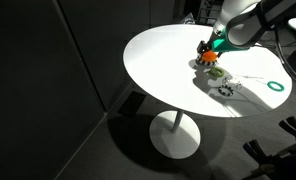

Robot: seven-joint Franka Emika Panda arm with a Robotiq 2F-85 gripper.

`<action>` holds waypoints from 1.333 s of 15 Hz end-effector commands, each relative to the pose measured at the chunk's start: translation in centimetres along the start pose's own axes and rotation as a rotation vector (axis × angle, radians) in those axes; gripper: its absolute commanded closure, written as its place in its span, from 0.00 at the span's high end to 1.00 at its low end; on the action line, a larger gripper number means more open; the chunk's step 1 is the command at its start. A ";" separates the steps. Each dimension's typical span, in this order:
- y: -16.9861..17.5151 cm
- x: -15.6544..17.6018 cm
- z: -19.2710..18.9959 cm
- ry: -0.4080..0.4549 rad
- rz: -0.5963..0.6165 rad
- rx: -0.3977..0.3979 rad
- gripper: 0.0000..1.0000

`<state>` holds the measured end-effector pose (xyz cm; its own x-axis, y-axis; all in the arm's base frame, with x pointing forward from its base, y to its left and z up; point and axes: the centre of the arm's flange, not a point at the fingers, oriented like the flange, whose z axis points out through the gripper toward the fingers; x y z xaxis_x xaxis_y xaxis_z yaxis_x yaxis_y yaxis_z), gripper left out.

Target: Remove the orange ring from the ring stacking stand and drop it on the table

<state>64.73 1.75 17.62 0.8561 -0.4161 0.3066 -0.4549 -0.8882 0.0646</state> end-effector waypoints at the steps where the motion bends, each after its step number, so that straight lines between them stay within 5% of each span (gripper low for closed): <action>1: -0.6 0.8 0.4 0.029 0.016 0.011 1.00; 7: -0.5 1.2 0.9 0.056 0.020 0.006 1.00; 8: -0.4 1.2 1.0 0.059 0.016 0.004 0.94; 9: -0.4 1.3 1.0 0.063 0.015 0.000 0.74; 10: -0.4 1.4 1.0 0.069 0.014 -0.001 0.67; 15: -0.4 1.6 -0.2 0.069 0.014 -0.016 0.47; 20: -0.2 1.9 -2.5 0.075 0.021 -0.008 0.39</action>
<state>65.91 1.36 18.22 0.8393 -0.3939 0.3747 -0.4509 -0.8894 0.0752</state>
